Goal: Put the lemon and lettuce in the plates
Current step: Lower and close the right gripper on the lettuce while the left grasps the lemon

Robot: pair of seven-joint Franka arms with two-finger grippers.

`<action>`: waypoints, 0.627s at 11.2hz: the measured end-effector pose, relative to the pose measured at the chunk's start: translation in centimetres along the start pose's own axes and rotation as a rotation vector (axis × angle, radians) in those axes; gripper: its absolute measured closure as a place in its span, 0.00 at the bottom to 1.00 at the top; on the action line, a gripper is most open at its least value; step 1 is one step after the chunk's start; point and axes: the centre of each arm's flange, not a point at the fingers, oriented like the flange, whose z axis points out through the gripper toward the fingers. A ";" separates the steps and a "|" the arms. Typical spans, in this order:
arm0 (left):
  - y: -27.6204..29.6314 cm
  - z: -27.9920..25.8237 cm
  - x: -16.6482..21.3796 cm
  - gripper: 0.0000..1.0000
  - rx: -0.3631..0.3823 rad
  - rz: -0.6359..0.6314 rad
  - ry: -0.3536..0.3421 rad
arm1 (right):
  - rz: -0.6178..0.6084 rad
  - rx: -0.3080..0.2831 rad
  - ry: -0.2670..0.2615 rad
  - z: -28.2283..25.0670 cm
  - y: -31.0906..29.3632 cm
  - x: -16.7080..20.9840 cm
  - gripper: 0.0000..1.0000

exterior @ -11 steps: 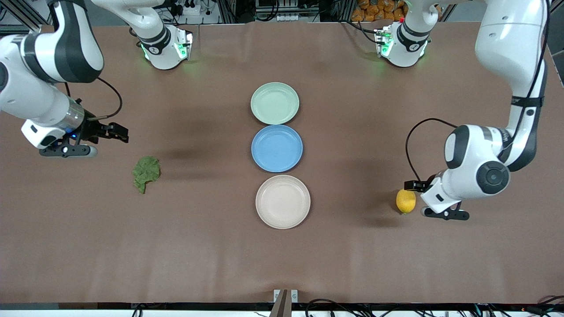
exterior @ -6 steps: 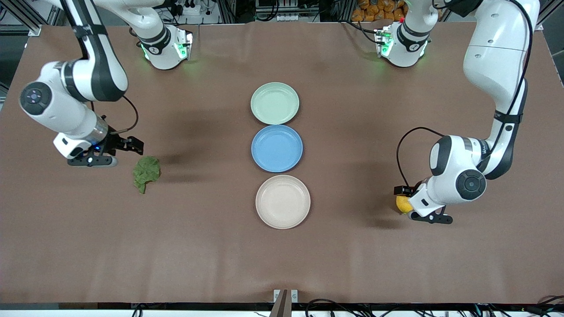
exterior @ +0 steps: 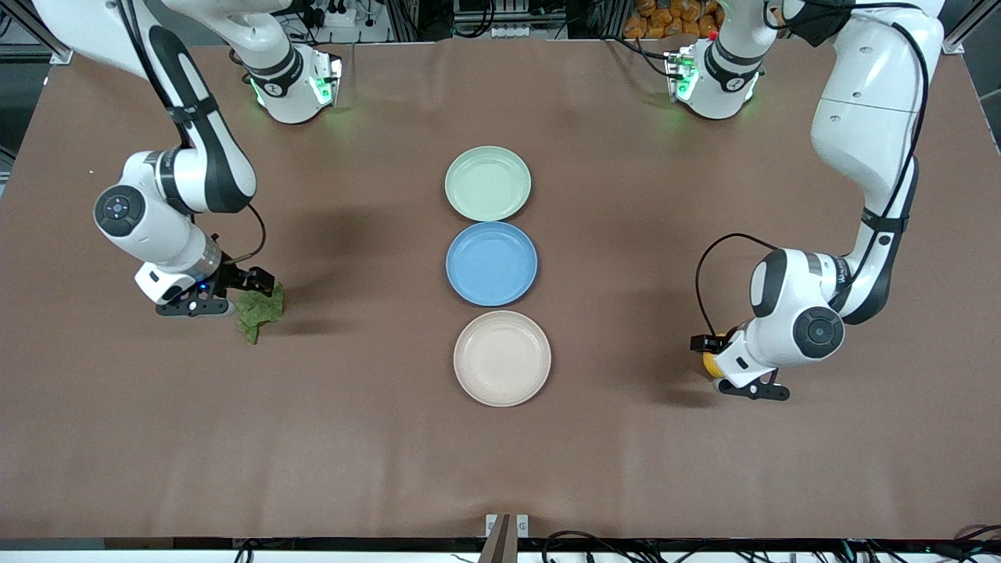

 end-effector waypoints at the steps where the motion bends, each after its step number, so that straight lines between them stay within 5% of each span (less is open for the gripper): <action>1: -0.2 0.2 0.1 0.16 -0.001 -0.003 0.004 | 0.001 -0.004 0.007 1.3 0.3 0.1 0.00; 2: -0.3 0.1 0.1 0.31 -0.001 -0.005 0.007 | -0.005 -0.014 0.011 2.4 0.7 0.1 0.00; 7: -0.1 -2.5 1.2 0.32 -0.013 -0.037 0.061 | -0.001 -0.047 0.028 6.5 3.0 -0.1 0.00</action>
